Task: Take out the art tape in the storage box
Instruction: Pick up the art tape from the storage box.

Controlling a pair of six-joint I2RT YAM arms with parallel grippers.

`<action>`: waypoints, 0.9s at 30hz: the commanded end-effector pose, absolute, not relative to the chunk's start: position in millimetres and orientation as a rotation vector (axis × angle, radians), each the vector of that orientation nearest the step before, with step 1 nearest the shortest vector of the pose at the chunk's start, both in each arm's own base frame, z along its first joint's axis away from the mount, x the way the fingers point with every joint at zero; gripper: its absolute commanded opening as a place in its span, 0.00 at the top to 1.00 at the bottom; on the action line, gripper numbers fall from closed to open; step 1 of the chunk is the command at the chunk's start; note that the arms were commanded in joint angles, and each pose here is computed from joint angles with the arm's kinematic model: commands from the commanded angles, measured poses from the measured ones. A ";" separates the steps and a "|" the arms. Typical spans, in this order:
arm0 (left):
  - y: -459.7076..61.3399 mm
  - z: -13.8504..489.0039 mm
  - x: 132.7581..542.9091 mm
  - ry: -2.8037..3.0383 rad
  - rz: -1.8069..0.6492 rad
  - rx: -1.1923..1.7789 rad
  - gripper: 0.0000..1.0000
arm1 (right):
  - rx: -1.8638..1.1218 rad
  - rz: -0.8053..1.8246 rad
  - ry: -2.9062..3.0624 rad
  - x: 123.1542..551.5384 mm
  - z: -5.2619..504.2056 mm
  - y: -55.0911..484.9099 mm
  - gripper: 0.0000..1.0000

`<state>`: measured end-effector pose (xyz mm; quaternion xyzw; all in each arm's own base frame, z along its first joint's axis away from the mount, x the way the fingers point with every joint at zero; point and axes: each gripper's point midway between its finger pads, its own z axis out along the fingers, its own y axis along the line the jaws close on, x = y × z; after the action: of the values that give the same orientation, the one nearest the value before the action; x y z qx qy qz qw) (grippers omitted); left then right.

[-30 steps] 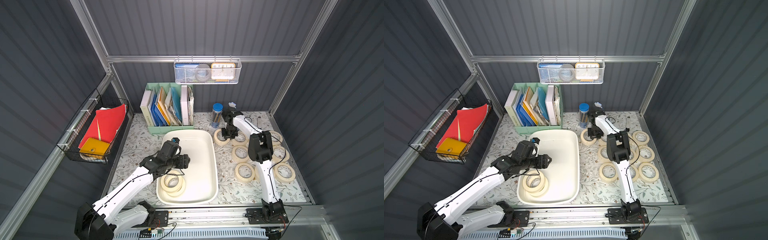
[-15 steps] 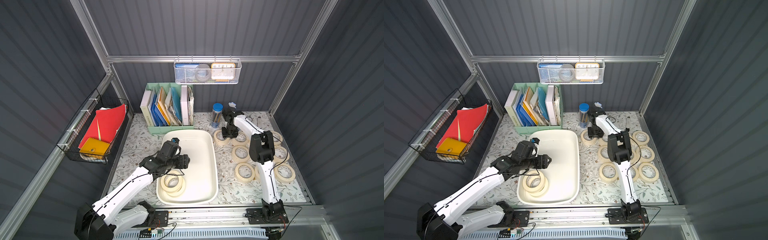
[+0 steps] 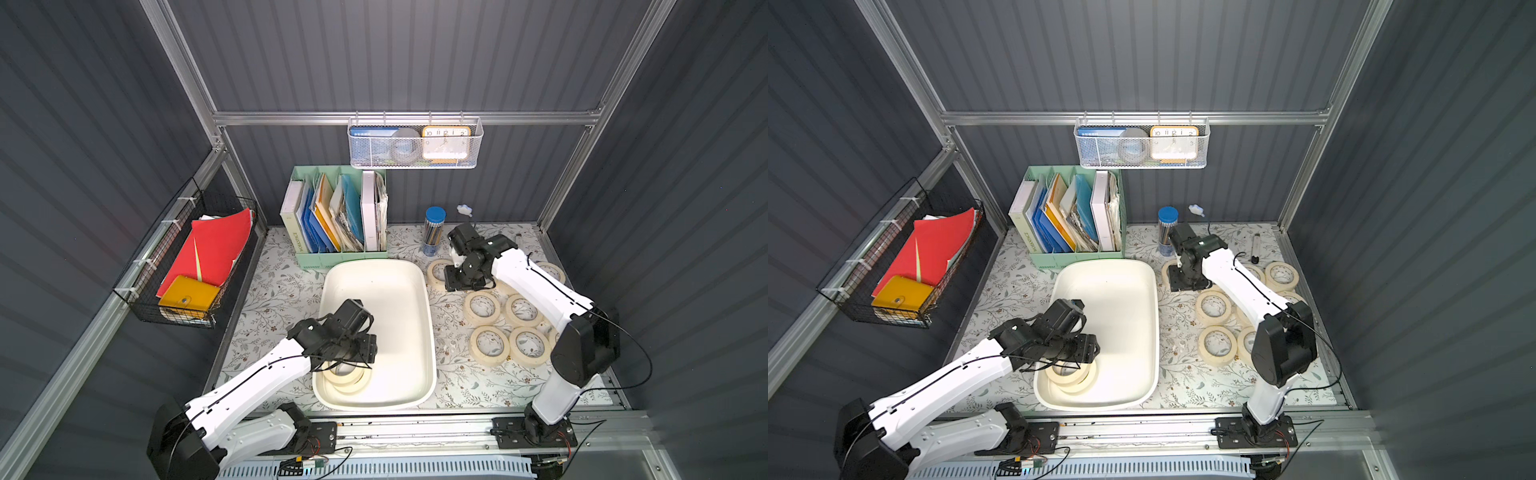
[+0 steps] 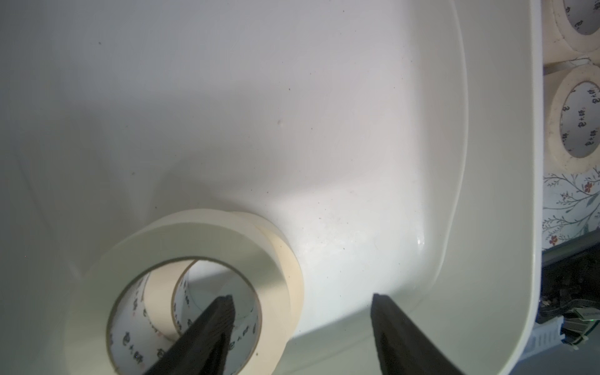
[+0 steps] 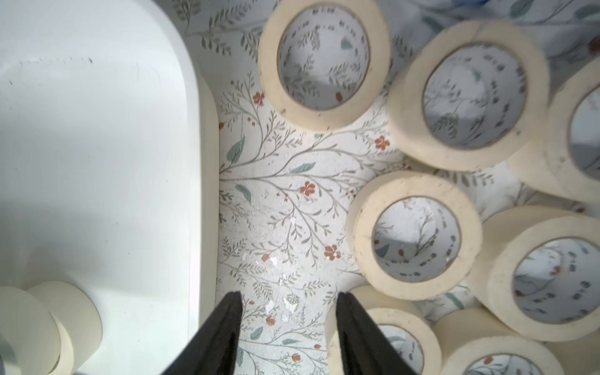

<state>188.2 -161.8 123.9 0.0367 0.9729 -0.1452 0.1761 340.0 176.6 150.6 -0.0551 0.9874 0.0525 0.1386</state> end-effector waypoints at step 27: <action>-189.7 116.7 203.3 2.758 -0.535 -0.027 0.91 | -0.133 0.262 2.835 297.5 150.4 186.0 0.47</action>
<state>183.7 -167.4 79.0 -0.0185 0.9830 -0.1373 0.1203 301.4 184.1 145.3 -0.0473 0.9859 0.0794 0.1395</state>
